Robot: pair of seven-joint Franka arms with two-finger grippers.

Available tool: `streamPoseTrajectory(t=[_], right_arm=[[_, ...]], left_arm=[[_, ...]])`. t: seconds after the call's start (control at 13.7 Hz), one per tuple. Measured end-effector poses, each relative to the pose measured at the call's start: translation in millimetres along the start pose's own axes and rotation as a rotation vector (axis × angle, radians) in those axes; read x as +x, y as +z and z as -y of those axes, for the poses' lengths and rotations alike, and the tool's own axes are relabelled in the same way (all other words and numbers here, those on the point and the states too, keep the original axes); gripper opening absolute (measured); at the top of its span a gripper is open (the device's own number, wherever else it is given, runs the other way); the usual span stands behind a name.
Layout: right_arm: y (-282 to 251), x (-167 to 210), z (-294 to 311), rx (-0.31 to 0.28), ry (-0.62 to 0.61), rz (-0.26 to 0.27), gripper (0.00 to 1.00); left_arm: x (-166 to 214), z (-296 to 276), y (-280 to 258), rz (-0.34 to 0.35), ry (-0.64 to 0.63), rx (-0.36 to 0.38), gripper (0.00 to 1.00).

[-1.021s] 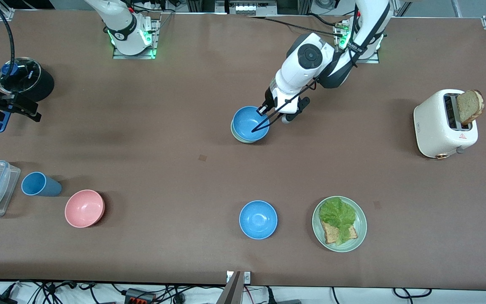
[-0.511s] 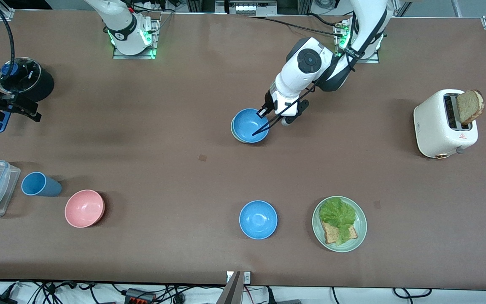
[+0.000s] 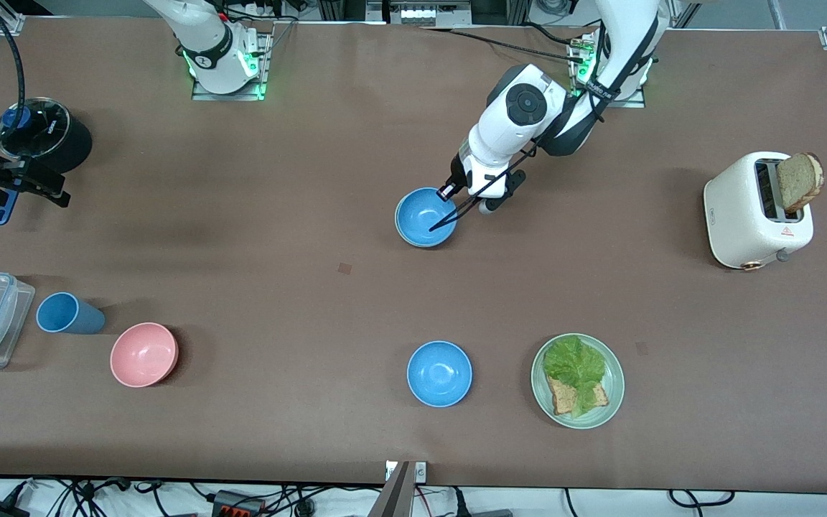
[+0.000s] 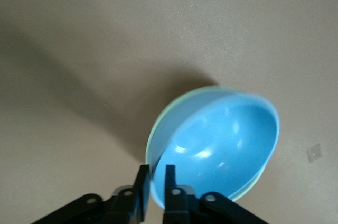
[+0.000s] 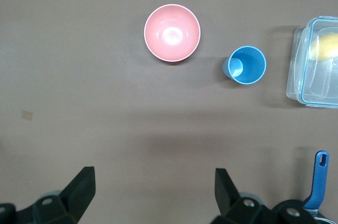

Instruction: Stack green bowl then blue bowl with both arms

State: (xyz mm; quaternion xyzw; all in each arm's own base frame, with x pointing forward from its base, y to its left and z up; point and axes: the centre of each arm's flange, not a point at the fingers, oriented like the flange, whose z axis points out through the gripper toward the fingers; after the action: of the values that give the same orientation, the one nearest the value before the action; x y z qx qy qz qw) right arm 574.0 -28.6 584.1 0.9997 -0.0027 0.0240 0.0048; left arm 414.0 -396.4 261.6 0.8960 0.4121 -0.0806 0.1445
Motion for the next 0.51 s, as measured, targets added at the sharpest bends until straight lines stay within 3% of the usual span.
streamPoseTrajectory(t=[0.15,0.51], right_arm=[[0.0,0.0,0.0,0.0,0.0,0.0,1.0],[-0.5,0.1,0.0,0.0,0.0,-0.001,1.0]], left_arm=[[0.8,-2.3,-3.0,-0.001,-0.001,-0.003,0.39],[28.7,-26.6,-61.8,-0.009,-0.001,0.076,0.41]])
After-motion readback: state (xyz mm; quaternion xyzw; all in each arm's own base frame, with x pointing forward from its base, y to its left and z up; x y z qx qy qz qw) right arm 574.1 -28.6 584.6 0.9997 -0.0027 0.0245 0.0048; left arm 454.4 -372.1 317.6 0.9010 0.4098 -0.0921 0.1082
